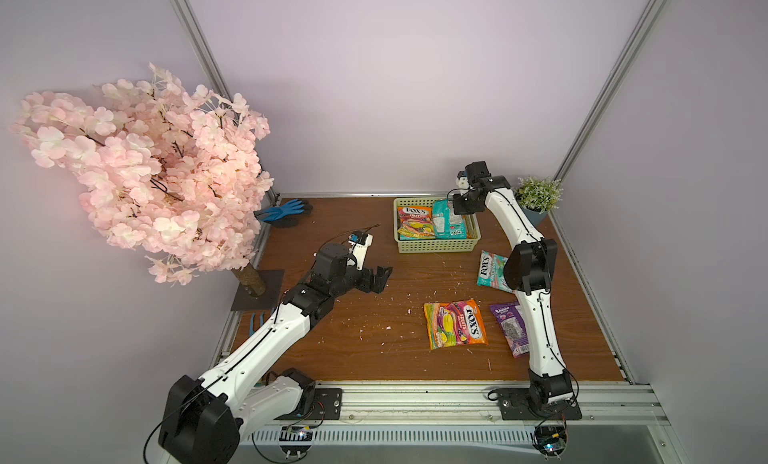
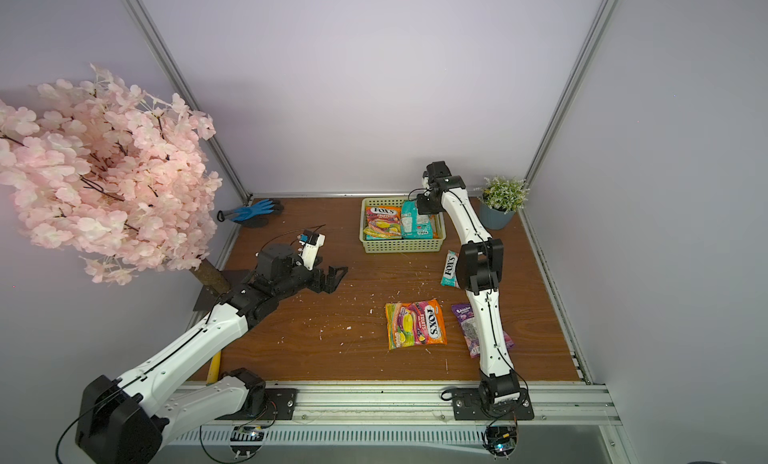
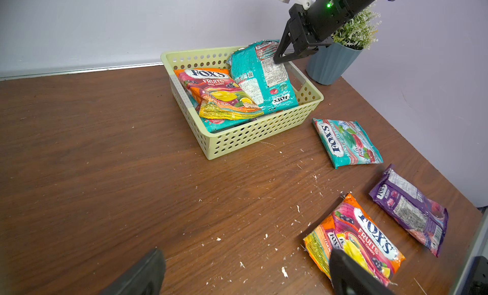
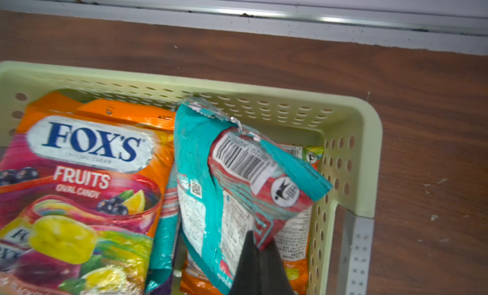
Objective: Put the candies in the basket
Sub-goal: Place the candy in the basket.
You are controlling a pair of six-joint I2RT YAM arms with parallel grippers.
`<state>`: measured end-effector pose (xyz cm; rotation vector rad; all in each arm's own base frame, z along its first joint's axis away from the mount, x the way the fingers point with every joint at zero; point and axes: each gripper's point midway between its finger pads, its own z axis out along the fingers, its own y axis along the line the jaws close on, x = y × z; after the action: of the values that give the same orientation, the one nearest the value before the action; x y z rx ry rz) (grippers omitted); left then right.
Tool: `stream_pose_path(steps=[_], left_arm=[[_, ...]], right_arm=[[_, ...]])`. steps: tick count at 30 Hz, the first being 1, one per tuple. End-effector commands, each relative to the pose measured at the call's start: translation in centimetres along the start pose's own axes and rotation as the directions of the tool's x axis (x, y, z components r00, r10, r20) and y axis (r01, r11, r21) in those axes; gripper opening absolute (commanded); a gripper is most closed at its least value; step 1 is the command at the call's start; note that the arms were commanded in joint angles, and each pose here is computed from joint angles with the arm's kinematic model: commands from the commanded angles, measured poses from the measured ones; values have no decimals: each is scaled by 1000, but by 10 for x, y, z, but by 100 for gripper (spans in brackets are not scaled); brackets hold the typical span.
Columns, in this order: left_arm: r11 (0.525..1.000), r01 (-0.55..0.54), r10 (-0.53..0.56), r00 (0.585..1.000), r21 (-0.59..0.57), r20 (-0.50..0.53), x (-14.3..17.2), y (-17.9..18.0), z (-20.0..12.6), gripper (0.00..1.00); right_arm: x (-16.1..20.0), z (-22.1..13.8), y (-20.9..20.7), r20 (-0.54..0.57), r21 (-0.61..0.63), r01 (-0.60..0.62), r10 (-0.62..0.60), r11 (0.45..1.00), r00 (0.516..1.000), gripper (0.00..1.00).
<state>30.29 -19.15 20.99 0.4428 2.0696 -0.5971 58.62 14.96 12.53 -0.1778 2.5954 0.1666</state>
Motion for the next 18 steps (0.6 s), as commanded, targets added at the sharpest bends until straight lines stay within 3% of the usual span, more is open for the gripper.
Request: stream_pose_path(steps=[1,8,13,18], left_arm=[[1000,-13,13,1000,20,-15,5,-5,2,100],[1000,-12,12,1000,14,-17,5,-3,3,100],[1000,-2,2,1000,5,-16,6,-2,3,100],[998,60,-60,998,-32,3,2,5,2,100]], right_arm=[[5,-6,2,-16,31,12,-12,999,1000,2],[10,-5,0,-23,39,14,-13,999,1000,8],[-4,-30,-1,27,68,4,-5,998,1000,33],[4,-70,20,33,60,-22,20,998,999,45]])
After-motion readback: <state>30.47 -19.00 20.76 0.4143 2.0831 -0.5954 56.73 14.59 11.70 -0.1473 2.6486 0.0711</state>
